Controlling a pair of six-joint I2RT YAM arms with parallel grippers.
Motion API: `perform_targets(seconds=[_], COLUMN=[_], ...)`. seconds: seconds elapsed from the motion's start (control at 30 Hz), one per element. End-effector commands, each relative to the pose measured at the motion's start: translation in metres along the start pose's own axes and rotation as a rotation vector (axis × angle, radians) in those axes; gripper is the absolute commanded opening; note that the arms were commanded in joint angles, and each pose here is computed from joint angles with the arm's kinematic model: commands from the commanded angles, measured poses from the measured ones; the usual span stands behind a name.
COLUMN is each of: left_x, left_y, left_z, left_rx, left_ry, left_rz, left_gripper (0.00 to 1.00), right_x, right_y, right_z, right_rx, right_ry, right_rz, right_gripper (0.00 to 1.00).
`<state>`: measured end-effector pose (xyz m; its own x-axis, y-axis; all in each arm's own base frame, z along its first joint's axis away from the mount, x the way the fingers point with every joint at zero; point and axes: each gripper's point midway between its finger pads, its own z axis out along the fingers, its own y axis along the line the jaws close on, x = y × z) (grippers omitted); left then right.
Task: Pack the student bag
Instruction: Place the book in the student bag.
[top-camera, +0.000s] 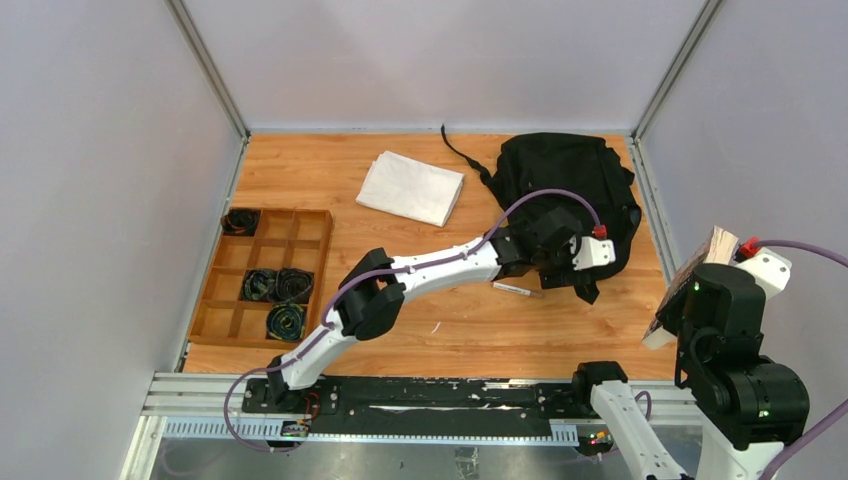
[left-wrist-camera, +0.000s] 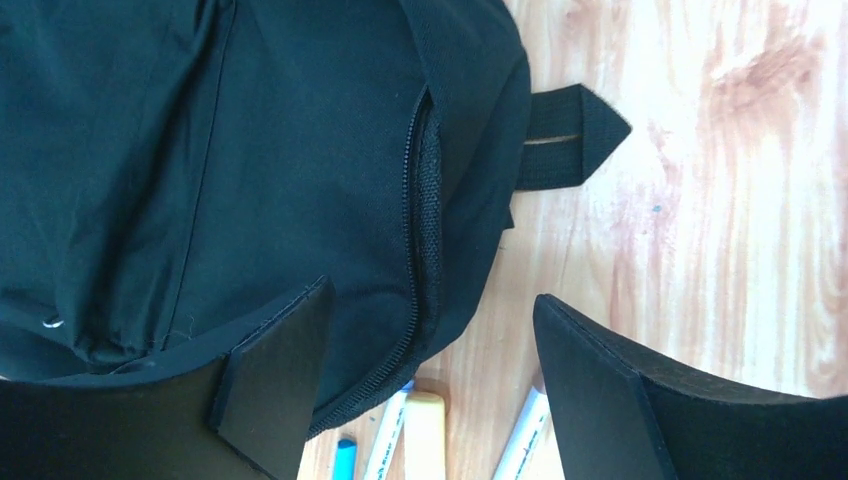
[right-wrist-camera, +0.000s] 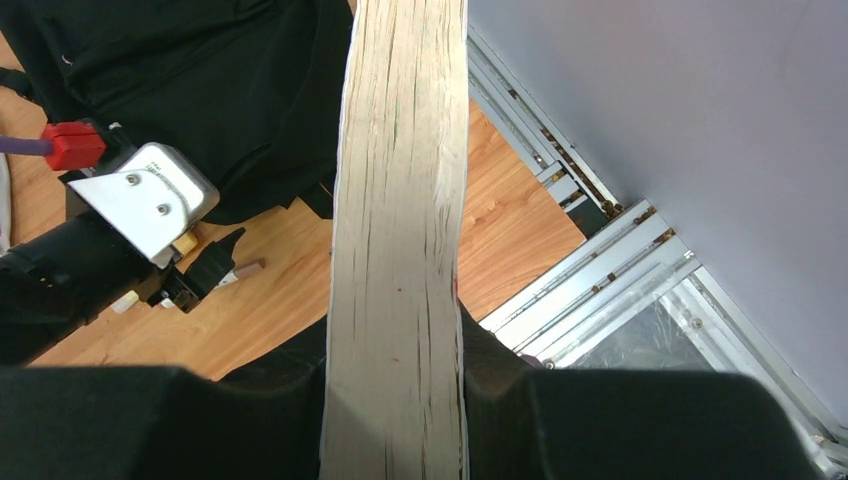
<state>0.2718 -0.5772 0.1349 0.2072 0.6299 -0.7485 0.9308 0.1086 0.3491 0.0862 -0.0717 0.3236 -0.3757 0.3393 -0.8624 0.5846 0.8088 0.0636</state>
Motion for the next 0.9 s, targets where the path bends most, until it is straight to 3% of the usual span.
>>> perform_targets(seconds=[0.0, 0.17, 0.43, 0.63, 0.87], left_x=[-0.006, -0.002, -0.021, -0.055, -0.104], left_y=[0.016, 0.033, 0.06, 0.081, 0.138], left_z=[0.01, 0.012, -0.004, -0.034, -0.092], left_rx=[-0.091, -0.191, -0.288, -0.314, -0.279], left_ry=[-0.02, -0.005, -0.044, -0.143, -0.386], left_rz=[0.021, 0.006, -0.05, -0.16, -0.507], left_gripper=[0.78, 0.57, 0.01, 0.0, 0.0], right_x=[-0.018, -0.016, -0.009, 0.001, 0.024], right_y=[-0.004, -0.003, 0.003, 0.013, 0.045], right_z=[-0.01, -0.009, -0.003, 0.003, 0.019], right_rx=[-0.003, -0.01, -0.024, -0.06, -0.175], right_ry=[-0.081, -0.077, -0.053, -0.01, 0.096], right_rz=[0.056, 0.059, 0.059, 0.039, 0.011], right_gripper=[0.0, 0.0, 0.0, 0.0, 0.0])
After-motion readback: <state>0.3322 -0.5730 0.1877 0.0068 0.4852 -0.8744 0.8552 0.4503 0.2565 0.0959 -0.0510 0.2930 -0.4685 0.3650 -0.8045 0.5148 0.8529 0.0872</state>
